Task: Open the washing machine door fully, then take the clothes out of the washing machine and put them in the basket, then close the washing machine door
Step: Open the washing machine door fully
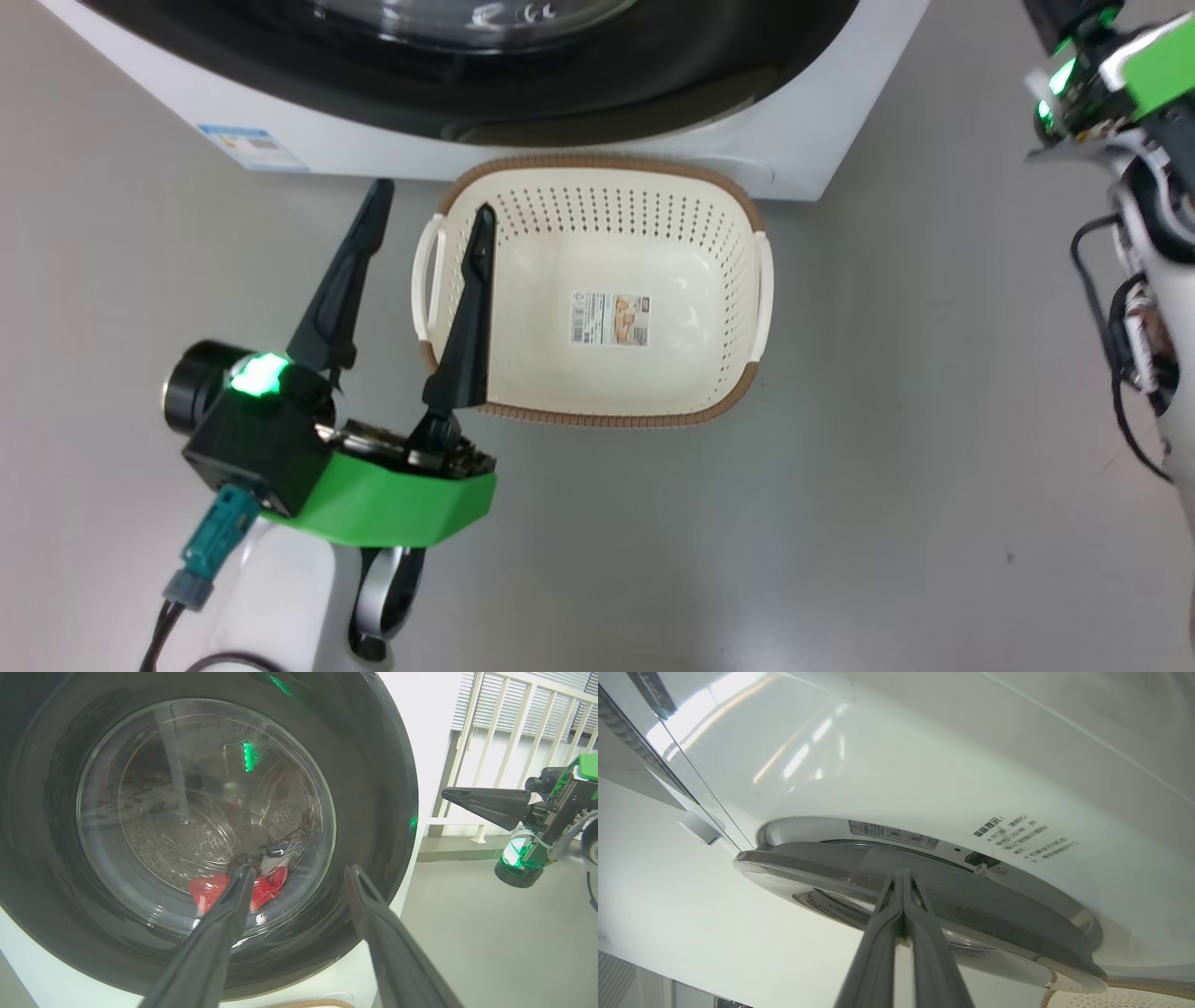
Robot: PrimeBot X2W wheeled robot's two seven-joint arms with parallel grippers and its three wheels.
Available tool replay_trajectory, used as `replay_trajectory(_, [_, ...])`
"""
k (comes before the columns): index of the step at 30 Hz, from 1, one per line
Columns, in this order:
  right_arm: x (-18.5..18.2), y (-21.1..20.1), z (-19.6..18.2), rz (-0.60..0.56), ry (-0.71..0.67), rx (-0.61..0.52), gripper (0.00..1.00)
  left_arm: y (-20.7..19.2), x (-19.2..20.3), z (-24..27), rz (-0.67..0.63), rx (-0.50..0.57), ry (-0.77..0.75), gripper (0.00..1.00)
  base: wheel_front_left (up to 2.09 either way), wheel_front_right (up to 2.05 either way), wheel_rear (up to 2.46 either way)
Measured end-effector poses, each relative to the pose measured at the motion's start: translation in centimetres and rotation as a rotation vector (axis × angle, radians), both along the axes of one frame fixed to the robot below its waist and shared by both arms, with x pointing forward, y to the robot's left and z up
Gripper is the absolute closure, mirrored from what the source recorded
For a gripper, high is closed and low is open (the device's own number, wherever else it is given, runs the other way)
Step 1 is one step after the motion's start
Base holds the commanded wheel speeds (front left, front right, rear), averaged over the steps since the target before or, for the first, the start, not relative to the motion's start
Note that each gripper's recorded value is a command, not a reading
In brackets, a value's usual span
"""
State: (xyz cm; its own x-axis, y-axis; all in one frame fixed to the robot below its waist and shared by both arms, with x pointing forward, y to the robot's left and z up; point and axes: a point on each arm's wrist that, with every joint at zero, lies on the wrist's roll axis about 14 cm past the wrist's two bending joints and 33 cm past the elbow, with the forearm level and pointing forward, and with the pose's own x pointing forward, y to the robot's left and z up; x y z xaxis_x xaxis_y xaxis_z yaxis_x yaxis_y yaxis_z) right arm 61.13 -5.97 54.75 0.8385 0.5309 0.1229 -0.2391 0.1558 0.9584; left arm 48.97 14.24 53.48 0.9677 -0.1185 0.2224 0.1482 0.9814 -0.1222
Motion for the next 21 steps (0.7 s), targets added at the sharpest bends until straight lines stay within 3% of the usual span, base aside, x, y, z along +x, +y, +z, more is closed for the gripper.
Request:
replay_trajectory(5, [1.7,0.4,-0.6,0.050,0.035,0.073,1.00,-0.1,1.0,-0.6,-0.001,0.005,0.002,0.00,0.00,0.00,0.00])
replay_trajectory(11, [2.4,2.2,-2.3,0.149,0.074,0.066,1.00,-0.1,1.5,-1.8,-0.005,0.003,0.027,0.00,0.00,0.00,0.00])
replay_trajectory(21, [3.9,3.7,-3.3,0.215,0.087,0.075,1.00,-0.5,2.2,-3.2,-0.016,0.015,0.049,0.00,0.00,0.00,0.00])
